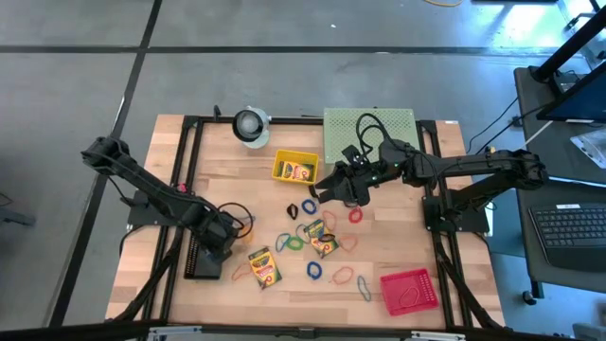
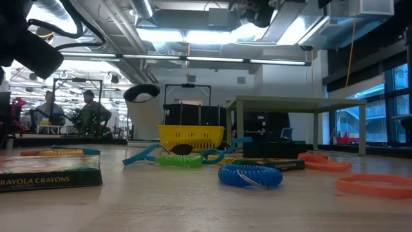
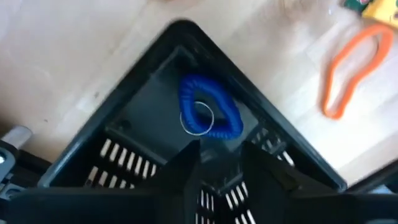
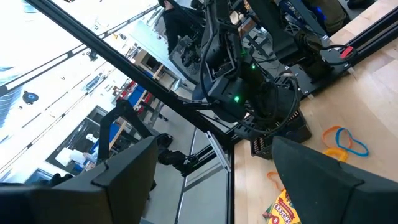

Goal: Pick & Place Office Desk Supplies
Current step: Put the yellow spring keychain into the black bin, then put the blue rubber band into the red bin

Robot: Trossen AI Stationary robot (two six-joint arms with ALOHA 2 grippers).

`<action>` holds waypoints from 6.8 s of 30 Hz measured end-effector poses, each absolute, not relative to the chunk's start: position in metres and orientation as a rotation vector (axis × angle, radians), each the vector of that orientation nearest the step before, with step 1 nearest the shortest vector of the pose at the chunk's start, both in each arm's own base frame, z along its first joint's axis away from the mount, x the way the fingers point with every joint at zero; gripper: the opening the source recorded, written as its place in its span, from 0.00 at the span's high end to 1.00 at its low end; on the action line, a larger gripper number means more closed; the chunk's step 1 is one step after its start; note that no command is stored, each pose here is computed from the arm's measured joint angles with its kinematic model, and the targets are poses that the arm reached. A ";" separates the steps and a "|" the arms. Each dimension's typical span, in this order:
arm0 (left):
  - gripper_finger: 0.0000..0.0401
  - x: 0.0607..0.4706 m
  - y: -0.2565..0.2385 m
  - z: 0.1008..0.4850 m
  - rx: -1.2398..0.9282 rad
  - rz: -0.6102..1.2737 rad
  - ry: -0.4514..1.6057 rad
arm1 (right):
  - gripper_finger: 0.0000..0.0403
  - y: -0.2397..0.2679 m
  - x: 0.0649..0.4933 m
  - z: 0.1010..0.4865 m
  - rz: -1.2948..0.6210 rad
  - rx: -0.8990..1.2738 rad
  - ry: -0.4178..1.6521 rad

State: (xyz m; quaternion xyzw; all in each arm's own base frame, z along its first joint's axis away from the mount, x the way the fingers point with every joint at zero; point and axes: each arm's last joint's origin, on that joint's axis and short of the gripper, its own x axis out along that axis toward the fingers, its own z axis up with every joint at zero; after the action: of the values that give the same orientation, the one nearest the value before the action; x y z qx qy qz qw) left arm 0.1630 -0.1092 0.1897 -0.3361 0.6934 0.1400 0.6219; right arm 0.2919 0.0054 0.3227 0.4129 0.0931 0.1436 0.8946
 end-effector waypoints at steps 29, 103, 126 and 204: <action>0.59 0.221 -0.084 0.220 -0.149 -0.046 1.189 | 0.21 0.004 0.292 0.323 0.288 0.835 0.185; 0.99 0.199 -0.083 0.273 -0.253 -0.122 1.191 | 0.21 0.004 0.292 0.323 0.287 0.853 0.188; 0.99 0.144 -0.141 0.243 -0.622 0.248 1.337 | 0.21 0.005 0.292 0.323 0.300 0.812 0.186; 0.77 0.203 -0.036 0.211 -0.501 0.099 0.985 | 0.21 0.004 0.292 0.323 0.281 0.851 0.185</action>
State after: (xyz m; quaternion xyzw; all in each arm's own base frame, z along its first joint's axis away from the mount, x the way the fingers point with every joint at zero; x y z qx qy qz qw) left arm 0.2032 -0.0359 0.2108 -0.2380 0.4678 0.0469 0.8499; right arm 0.2921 0.0041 0.3227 0.4108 0.0892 0.1355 0.8972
